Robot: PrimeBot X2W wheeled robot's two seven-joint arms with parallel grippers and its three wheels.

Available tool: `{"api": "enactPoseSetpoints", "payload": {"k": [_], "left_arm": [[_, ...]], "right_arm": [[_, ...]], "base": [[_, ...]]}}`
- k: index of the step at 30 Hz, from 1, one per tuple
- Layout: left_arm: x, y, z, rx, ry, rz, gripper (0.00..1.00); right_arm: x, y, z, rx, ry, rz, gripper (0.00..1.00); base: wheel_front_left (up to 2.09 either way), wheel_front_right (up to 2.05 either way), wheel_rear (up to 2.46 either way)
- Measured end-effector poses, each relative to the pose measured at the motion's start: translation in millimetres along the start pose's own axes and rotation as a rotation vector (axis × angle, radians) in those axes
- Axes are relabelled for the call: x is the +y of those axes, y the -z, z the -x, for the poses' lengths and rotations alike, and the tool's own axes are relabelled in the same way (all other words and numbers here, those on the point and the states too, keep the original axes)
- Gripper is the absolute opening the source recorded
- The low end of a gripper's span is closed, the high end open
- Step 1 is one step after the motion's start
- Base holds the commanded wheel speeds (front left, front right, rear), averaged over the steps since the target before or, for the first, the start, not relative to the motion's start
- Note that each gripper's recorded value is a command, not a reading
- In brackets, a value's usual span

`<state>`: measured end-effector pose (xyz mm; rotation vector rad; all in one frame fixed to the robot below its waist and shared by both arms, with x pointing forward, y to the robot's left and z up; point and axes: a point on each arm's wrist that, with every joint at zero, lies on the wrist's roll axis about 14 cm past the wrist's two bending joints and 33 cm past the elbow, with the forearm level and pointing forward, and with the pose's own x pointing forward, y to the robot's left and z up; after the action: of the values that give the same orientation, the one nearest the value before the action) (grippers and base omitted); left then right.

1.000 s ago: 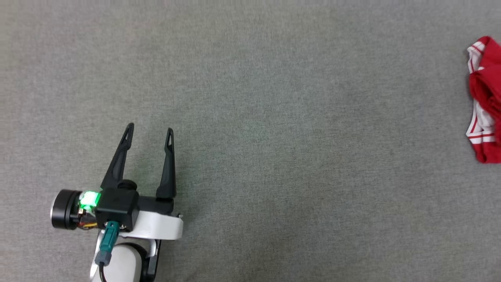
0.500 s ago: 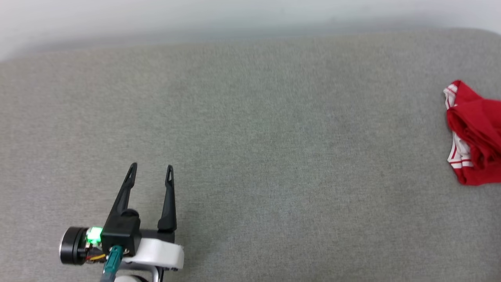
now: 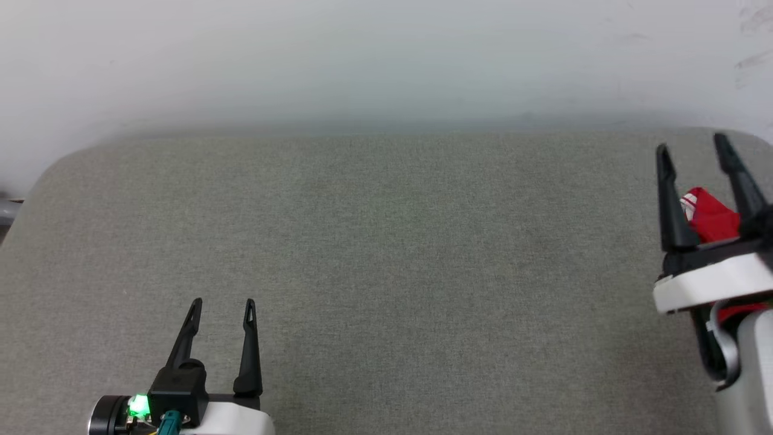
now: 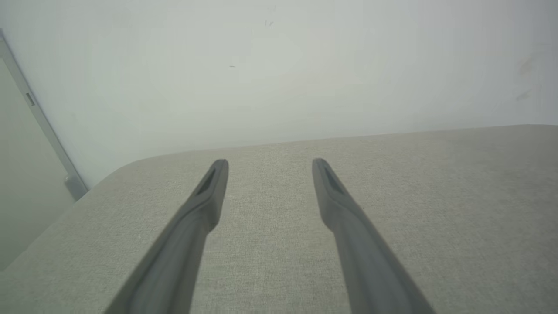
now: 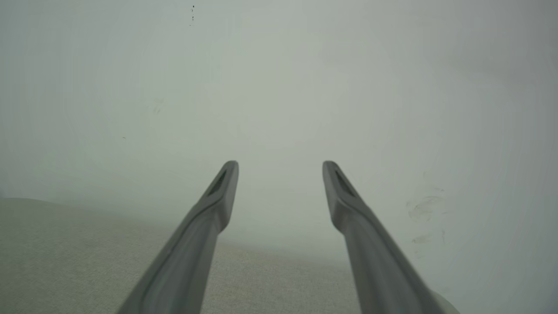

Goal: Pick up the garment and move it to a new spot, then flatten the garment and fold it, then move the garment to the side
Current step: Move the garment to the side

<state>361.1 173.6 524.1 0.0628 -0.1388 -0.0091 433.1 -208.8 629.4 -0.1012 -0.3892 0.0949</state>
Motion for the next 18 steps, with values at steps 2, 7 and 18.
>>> {"api": "enactPoseSetpoints", "payload": {"k": [2, 7, 18], "left_arm": [[3, -2, 4, -0.003, -0.010, 0.006, 1.00], [9, -3, 16, -0.001, -0.031, 0.018, 1.00], [10, 0, 24, 0.009, -0.033, 0.028, 1.00]], "right_arm": [[15, 5, 10, 0.014, -0.013, -0.040, 1.00], [47, 32, 45, 0.104, -0.033, -0.135, 1.00], [51, 47, 90, 0.175, 0.022, -0.187, 1.00]], "base": [[0.00, 0.00, 0.00], [0.00, 0.00, 0.00], [0.00, 0.00, 0.00]]}}
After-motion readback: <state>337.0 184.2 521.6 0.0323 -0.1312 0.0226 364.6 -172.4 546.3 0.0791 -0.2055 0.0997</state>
